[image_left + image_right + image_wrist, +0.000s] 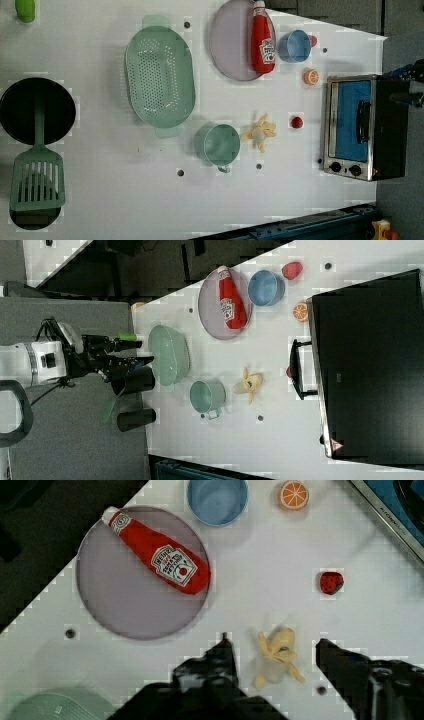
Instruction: Pick banana from table and place on oven.
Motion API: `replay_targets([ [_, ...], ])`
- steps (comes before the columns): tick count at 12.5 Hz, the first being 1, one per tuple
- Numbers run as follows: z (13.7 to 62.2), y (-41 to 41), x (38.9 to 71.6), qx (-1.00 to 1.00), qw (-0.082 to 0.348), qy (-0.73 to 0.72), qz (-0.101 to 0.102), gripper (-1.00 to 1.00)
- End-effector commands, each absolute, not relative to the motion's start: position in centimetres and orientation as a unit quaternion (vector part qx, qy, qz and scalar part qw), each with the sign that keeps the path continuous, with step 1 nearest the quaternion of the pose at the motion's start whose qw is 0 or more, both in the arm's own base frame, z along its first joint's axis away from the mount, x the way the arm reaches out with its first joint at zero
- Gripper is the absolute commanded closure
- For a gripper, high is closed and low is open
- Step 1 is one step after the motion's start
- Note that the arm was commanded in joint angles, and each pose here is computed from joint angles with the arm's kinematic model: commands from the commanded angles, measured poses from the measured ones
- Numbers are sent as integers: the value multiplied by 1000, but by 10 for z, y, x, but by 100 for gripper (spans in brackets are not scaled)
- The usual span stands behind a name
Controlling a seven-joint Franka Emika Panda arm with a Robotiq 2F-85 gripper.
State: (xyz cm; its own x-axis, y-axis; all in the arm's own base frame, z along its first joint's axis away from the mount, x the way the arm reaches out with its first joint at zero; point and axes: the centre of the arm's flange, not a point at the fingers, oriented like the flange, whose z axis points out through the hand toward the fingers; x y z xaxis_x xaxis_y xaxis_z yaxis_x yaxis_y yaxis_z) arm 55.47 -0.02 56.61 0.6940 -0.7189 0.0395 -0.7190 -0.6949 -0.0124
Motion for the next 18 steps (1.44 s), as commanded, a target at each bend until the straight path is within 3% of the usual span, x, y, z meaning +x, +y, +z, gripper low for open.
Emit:
replay_targets([
  [1, 633, -27, 390, 888, -7, -460, 16, -58],
  [3, 633, -27, 390, 888, -6, -460, 16, -99],
  [6, 630, -26, 392, 889, -5, -458, 13, -100],
  [11, 569, -24, 424, 889, 17, -456, -26, -100],
  [14, 515, -20, 452, 891, 21, -452, -29, -100],
  [18, 427, -10, 475, 897, 18, -442, -16, -100],
])
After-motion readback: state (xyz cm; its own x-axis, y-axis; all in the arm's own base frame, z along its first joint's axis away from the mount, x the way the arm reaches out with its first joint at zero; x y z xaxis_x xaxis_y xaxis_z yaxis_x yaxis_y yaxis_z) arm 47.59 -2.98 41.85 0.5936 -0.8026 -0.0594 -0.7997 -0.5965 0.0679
